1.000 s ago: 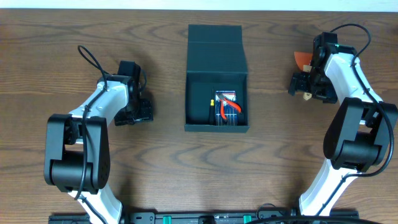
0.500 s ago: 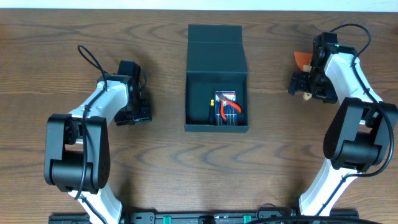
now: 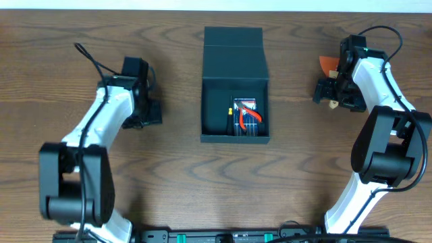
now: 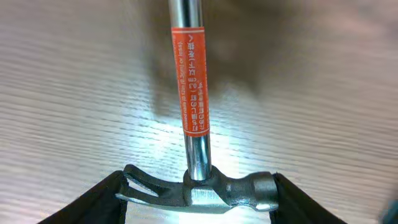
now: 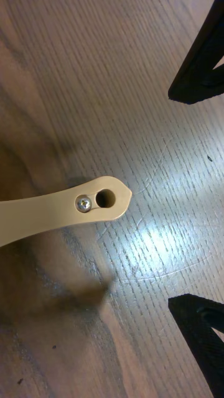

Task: Pack container
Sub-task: 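Lift the hammer and carry it over the black box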

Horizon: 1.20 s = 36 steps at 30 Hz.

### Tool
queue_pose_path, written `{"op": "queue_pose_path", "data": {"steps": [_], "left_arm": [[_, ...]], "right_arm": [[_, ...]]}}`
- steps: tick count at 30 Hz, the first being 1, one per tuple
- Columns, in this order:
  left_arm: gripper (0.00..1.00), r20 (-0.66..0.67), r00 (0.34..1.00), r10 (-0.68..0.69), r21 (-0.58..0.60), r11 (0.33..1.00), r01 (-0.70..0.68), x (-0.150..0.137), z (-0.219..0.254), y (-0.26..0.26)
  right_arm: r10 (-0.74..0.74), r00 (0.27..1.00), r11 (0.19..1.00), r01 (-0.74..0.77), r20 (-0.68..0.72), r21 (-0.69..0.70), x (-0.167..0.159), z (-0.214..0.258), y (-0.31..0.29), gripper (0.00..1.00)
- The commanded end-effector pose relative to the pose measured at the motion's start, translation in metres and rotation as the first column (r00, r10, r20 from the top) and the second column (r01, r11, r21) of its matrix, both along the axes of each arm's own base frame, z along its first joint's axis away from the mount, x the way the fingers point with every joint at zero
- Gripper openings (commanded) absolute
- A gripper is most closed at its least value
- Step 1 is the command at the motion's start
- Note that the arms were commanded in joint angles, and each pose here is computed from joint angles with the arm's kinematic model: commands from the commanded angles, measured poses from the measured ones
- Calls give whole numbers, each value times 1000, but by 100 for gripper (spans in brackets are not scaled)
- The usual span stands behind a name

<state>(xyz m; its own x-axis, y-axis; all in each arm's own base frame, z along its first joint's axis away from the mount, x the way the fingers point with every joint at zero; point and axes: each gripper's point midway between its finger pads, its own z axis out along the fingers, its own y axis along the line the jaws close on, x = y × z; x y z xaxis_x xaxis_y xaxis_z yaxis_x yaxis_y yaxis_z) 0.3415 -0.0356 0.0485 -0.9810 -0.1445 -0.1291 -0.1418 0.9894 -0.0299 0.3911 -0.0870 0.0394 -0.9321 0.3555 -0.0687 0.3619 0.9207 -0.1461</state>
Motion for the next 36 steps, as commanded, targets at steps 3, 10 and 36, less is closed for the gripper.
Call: {"op": "queue_pose_path", "data": {"steps": [3,10,36], "left_arm": [[60,143,990,10,-6,1000,-9,13,51,1],[59,268,963,-9,-125,991,44,9,99,-20],[53,421,800,-428,-193,820,539,-44,153,-197]], "right_arm": [[7,1000,1000,-7,6,-12,1,2,-2,99],[7,1000,1000,-7,6,-12,1,2,-2,99],[7,1000,1000,-7,6,-12,1,2,-2,99]]}}
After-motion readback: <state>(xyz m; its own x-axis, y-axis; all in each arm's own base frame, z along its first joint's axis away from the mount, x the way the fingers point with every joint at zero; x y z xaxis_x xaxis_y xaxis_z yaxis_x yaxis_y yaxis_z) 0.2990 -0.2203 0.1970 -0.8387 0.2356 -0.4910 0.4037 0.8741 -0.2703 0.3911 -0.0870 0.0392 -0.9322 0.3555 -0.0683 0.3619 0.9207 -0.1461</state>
